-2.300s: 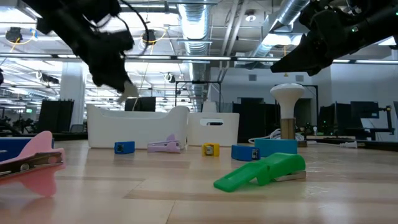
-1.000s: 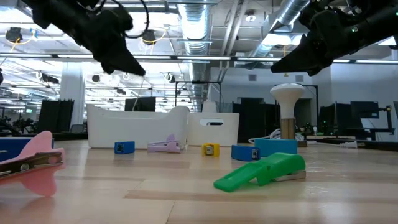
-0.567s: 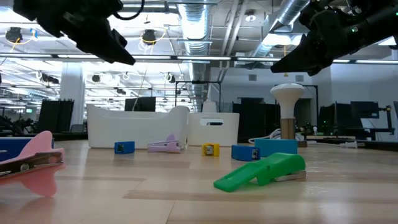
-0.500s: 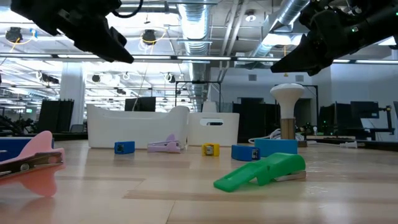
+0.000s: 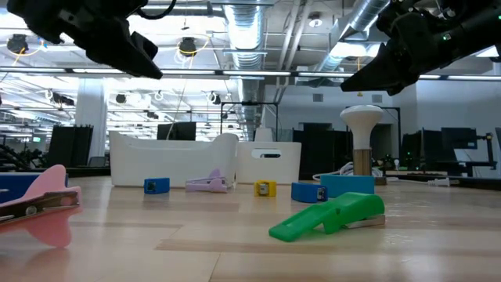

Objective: Pick and place Stapler, Stapler remover, tape
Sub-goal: Put the left blue stapler into the top white bin

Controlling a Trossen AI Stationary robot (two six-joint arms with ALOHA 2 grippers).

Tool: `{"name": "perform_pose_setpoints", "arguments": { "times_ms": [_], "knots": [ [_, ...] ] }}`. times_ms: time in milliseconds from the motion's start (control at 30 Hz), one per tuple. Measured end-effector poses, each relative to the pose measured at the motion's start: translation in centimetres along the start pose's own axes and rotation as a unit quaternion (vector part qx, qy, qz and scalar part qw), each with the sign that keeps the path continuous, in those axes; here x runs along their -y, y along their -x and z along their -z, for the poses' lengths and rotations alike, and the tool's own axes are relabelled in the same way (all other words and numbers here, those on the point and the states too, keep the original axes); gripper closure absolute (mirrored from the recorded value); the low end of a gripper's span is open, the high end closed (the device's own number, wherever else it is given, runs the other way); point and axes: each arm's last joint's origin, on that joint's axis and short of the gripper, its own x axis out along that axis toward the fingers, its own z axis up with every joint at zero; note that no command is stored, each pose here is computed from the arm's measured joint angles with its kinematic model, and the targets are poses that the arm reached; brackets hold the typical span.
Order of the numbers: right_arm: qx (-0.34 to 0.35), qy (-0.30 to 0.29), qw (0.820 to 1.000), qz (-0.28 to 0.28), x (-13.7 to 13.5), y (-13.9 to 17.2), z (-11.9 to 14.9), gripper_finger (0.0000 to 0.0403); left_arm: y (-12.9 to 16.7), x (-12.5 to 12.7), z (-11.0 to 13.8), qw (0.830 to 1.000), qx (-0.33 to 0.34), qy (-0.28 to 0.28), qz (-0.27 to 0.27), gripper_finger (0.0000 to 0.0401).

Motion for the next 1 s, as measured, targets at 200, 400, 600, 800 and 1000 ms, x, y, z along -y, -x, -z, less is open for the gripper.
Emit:
{"name": "perform_pose_setpoints", "arguments": {
  "times_ms": [200,400,600,800,1000],
  "knots": [
    [0.001,0.000,1.000,0.000,0.0,0.0,0.0,0.0403,-1.8,0.9,1.1,0.994,-0.049,-0.100,0.003,0.0398],
    [0.001,0.000,1.000,0.000,0.0,0.0,0.0,0.0403,-3.4,1.2,2.1,0.974,-0.098,-0.204,-0.027,0.0395],
    [0.000,0.000,1.000,0.000,0.0,0.0,0.0,0.0403,-3.5,1.2,2.3,0.968,-0.103,-0.225,-0.032,0.0377],
    [0.000,0.000,1.000,0.000,0.0,0.0,0.0,0.0403,-3.5,1.4,2.3,0.970,-0.098,-0.223,0.001,0.0336],
    [0.000,0.000,1.000,0.000,0.0,0.0,0.0,0.0403,-3.5,1.6,2.4,0.970,-0.096,-0.220,0.037,0.0299]
  ]
}}
